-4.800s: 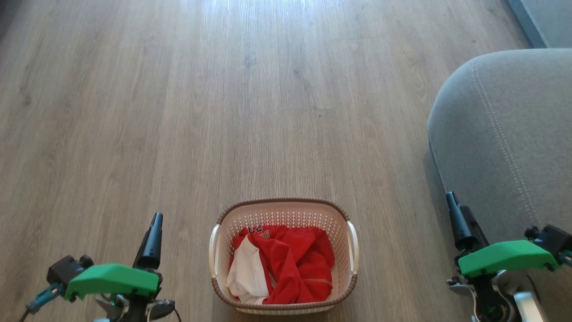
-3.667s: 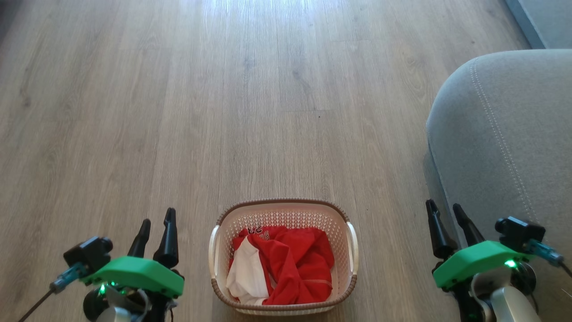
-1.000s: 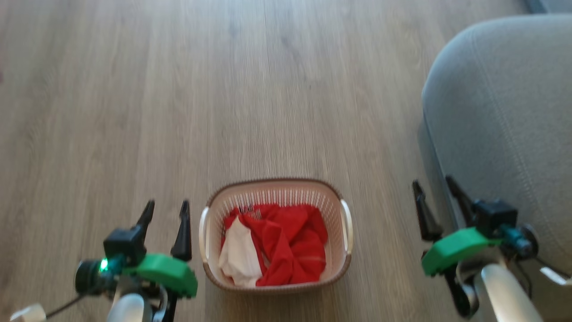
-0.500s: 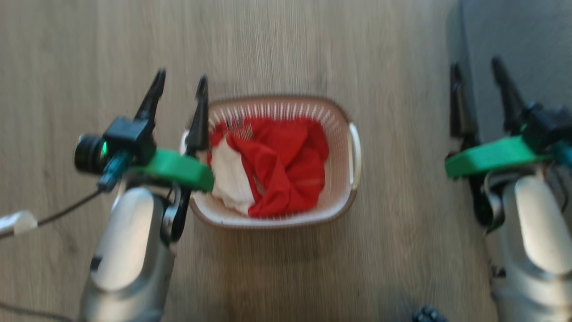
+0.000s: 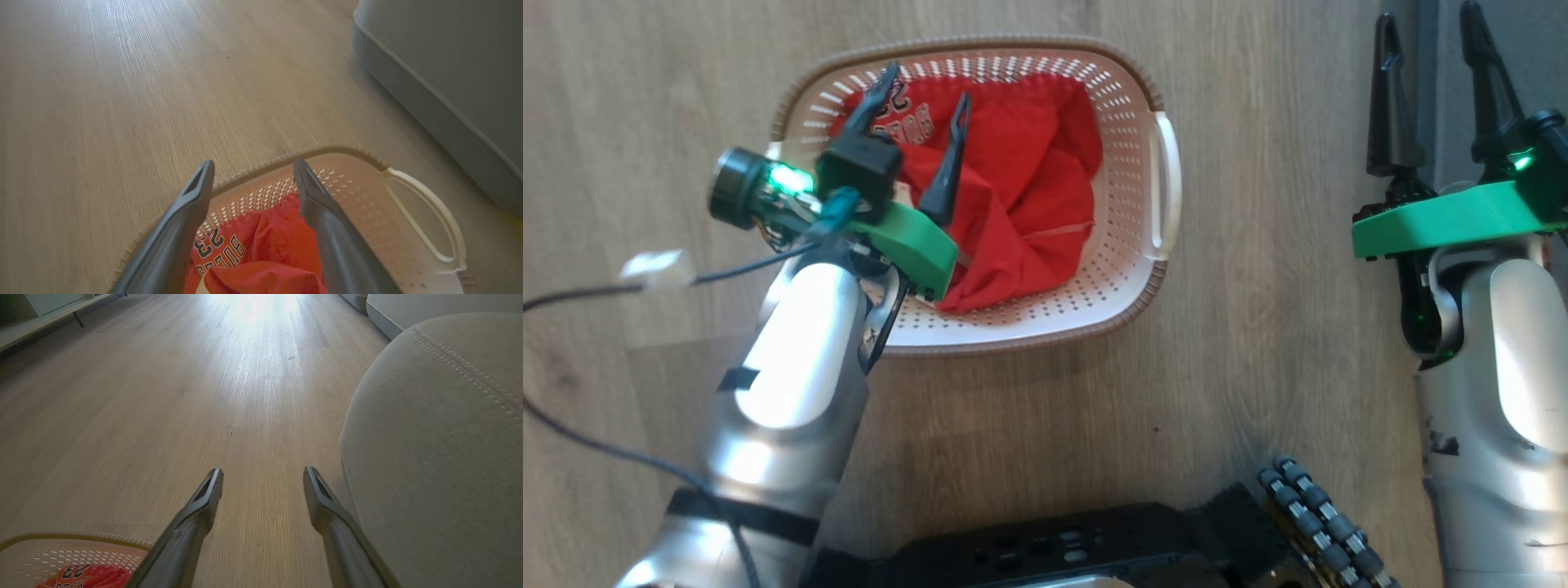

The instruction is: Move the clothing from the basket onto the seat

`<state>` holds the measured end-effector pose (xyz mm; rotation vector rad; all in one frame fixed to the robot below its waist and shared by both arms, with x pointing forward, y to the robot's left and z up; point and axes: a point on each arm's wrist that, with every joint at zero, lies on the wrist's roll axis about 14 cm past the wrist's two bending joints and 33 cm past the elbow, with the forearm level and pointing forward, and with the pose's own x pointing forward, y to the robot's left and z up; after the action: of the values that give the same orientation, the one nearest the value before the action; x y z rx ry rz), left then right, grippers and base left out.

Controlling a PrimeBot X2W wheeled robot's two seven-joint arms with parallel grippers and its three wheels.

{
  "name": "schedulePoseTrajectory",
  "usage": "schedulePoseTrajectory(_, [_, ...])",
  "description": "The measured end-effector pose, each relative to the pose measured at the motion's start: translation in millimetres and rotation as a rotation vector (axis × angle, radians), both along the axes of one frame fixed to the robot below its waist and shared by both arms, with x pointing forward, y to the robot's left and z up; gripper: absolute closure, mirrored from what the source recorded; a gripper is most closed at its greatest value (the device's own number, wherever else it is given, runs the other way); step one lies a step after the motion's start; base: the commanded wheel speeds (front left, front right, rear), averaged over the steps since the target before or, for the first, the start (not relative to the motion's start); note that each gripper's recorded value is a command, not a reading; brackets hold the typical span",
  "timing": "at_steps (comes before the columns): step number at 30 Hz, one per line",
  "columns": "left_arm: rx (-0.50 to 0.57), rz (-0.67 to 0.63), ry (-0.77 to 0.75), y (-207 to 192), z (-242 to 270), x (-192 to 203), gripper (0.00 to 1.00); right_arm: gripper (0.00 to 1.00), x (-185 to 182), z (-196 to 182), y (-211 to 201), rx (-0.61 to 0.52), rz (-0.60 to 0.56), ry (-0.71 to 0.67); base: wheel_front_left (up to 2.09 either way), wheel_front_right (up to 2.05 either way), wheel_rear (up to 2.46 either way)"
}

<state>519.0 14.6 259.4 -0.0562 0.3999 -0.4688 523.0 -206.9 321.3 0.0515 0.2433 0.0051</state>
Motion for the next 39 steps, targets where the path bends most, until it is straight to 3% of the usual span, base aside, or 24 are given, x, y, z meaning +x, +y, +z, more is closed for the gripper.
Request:
schedulePoseTrajectory(5, [0.114, -0.071, 0.183, -6.5, -57.4, -16.7, 0.00, 0.00, -6.9, -9.3, -10.2, -0.002, -0.026, 0.028, 0.00, 0.00, 0.00])
schedulePoseTrajectory(15, [0.294, -0.206, 0.462, -10.8, -123.9, -50.7, 0.00, 0.00, -17.0, -27.6, -16.2, 0.028, -0.051, 0.077, 0.00, 0.00, 0.00])
schedulePoseTrajectory(28, [0.363, -0.268, 0.534, -11.6, -149.2, -60.6, 0.00, 0.00, -20.9, -35.4, -22.1, 0.033, -0.066, 0.097, 0.00, 0.00, 0.00])
schedulePoseTrajectory(29, [0.374, -0.279, 0.550, -10.8, -153.7, -65.5, 0.10, 0.00, -18.7, -34.9, -23.3, 0.030, -0.067, 0.092, 0.00, 0.00, 0.00])
schedulePoseTrajectory(30, [0.374, -0.279, 0.550, -10.8, -153.7, -65.5, 0.37, 0.00, -18.7, -34.9, -23.3, 0.030, -0.067, 0.092, 0.00, 0.00, 0.00])
schedulePoseTrajectory(33, [0.383, -0.287, 0.554, -10.9, -156.2, -65.1, 0.81, 0.00, -18.4, -35.9, -23.9, 0.028, -0.067, 0.093, 0.00, 0.00, 0.00])
schedulePoseTrajectory(34, [0.385, -0.290, 0.553, -11.1, -156.7, -64.7, 1.00, 0.00, -18.6, -36.4, -24.1, 0.028, -0.067, 0.094, 0.00, 0.00, 0.00])
schedulePoseTrajectory(39, [0.400, -0.298, 0.558, -9.7, -156.1, -63.8, 1.00, 0.00, -18.9, -35.6, -24.2, 0.028, -0.068, 0.094, 0.00, 0.00, 0.00])
